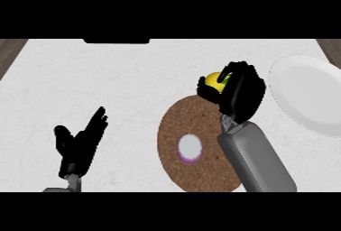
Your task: Pick the lemon from the placemat and place it in the plate
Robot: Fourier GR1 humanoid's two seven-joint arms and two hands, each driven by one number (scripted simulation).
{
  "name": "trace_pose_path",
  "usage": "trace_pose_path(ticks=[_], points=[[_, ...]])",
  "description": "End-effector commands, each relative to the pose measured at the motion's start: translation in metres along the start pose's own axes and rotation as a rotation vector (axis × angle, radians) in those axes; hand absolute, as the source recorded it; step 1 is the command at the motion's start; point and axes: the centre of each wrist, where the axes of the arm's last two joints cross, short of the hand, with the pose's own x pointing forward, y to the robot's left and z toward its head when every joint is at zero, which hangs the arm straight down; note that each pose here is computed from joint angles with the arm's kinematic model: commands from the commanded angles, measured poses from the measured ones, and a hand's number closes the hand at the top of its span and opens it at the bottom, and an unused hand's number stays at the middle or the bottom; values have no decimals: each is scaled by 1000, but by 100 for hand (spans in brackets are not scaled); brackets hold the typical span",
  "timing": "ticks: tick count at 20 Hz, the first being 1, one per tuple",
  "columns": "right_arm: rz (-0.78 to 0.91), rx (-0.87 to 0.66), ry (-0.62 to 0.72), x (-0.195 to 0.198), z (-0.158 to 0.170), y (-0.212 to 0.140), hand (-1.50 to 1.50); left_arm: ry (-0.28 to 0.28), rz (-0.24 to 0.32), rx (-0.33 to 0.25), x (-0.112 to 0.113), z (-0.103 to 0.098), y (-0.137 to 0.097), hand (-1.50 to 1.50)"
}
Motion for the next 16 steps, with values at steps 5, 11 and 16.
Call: trace_pose_path(ticks=[5,11,16], points=[[-229,-216,201,-47,-35,-9,150,55,13,7,-12,2,-2,0],[-142,-318,192,-105,-75,-26,150,56,22,13,-29,18,-5,0],[-84,-418,233,-178,-124,-41,150,52,-7,-12,-4,4,9,0]])
